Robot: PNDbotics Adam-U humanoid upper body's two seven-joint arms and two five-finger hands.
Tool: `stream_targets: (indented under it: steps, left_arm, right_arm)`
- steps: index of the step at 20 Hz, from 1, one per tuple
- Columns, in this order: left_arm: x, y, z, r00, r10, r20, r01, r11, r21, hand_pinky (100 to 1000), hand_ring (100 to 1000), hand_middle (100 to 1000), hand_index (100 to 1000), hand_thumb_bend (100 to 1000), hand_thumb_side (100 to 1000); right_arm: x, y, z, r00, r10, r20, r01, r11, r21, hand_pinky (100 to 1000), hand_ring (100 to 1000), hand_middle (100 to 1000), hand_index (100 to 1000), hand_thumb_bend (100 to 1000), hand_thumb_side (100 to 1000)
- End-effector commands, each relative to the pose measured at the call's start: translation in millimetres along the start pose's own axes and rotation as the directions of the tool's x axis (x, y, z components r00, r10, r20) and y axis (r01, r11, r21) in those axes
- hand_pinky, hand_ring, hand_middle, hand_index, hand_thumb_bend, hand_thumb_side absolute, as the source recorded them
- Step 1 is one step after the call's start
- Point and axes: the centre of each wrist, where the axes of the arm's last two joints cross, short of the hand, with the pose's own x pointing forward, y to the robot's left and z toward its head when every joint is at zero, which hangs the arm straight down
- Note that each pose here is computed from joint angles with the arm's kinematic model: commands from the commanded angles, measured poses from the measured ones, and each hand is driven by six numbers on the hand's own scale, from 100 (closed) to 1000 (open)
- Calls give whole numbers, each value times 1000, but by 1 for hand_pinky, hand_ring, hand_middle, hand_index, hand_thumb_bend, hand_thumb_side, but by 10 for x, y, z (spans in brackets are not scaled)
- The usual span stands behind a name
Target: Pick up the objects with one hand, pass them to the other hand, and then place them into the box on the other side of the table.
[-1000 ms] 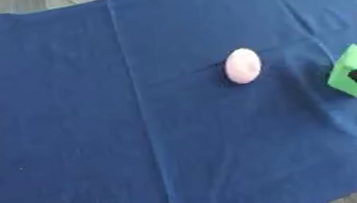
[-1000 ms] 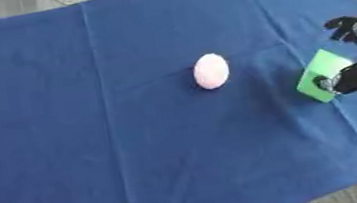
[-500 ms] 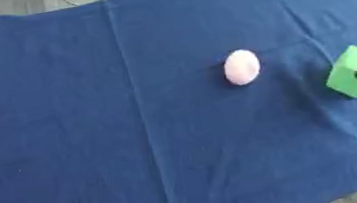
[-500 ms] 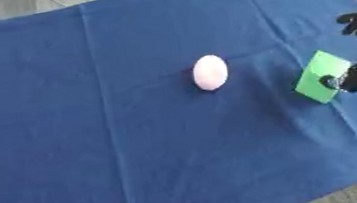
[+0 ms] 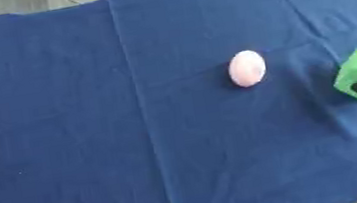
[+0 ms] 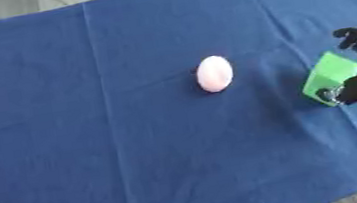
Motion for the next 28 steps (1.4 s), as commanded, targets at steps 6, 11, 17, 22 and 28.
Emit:
stream_targets:
  steps: [6, 11, 17, 22, 28]
  left_arm:
    - [83, 51, -31, 1000, 3, 25, -4, 1000, 21, 808, 679, 696, 838, 100, 935]
    - [97, 45, -32, 1000, 6, 31, -6, 1000, 17, 809, 677, 696, 837, 100, 934]
    - [95, 43, -29, 1000, 5, 30, -5, 1000, 15, 810, 676, 694, 836, 100, 934]
    - [94, 41, -28, 1000, 5, 30, -6, 1000, 15, 810, 675, 692, 833, 100, 933]
    - [96, 35, -27, 1000, 5, 31, -5, 1000, 11, 811, 674, 690, 827, 100, 932]
  right_arm:
    - [-49, 13, -2, 998, 37, -45, -39, 998, -45, 943, 912, 835, 966, 476, 134]
    - [-76, 27, -2, 998, 34, -60, -37, 998, -51, 942, 912, 836, 966, 473, 130]
    - [-107, 54, -7, 996, 34, -77, -37, 999, -39, 935, 900, 824, 951, 459, 134]
    - [-102, 69, -9, 996, 28, -89, -30, 999, -29, 871, 794, 717, 851, 405, 100]
    - [-68, 71, 5, 994, -26, -103, 26, 1000, -6, 775, 667, 576, 758, 137, 100]
